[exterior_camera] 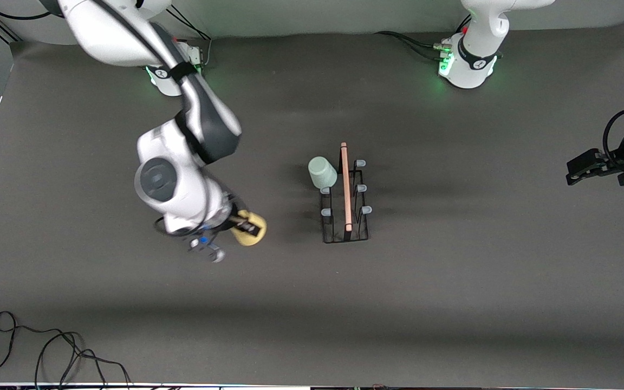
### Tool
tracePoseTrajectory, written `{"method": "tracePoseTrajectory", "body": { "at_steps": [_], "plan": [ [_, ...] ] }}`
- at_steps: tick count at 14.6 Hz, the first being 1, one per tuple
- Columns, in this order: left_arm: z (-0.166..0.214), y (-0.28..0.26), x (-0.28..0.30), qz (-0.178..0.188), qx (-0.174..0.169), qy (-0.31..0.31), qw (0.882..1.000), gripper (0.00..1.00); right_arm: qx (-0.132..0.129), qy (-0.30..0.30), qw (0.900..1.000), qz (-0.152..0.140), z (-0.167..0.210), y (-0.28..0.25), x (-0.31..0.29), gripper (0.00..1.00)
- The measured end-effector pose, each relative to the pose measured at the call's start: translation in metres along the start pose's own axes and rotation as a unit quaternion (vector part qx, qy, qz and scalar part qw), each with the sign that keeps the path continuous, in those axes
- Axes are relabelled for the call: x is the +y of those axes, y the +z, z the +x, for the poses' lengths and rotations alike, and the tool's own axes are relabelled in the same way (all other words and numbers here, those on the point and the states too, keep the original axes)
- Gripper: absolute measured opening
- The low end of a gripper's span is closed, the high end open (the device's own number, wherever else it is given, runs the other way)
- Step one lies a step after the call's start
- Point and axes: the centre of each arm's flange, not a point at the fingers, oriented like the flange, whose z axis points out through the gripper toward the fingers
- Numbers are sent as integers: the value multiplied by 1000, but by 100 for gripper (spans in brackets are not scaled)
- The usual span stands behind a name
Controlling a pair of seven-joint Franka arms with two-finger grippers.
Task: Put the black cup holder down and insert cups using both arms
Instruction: 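Carry the yellow cup to the holder and lower it onto a peg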
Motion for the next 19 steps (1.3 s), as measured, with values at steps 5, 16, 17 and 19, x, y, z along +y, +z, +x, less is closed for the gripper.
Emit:
{"method": "tracePoseTrajectory", "body": {
  "at_steps": [5, 16, 17, 19],
  "plan": [
    [0, 0, 0, 0, 0, 0, 1000, 100, 1, 34, 999, 9, -89, 9, -54, 67],
    [0, 0, 0, 0, 0, 0, 1000, 100, 33, 93, 993, 59, -87, 48, -86, 67],
    [0, 0, 0, 0, 0, 0, 1000, 100, 33, 92, 993, 60, -89, 49, -89, 67],
    [0, 0, 0, 0, 0, 0, 1000, 100, 34, 90, 993, 62, -95, 49, -92, 67]
  ]
}}
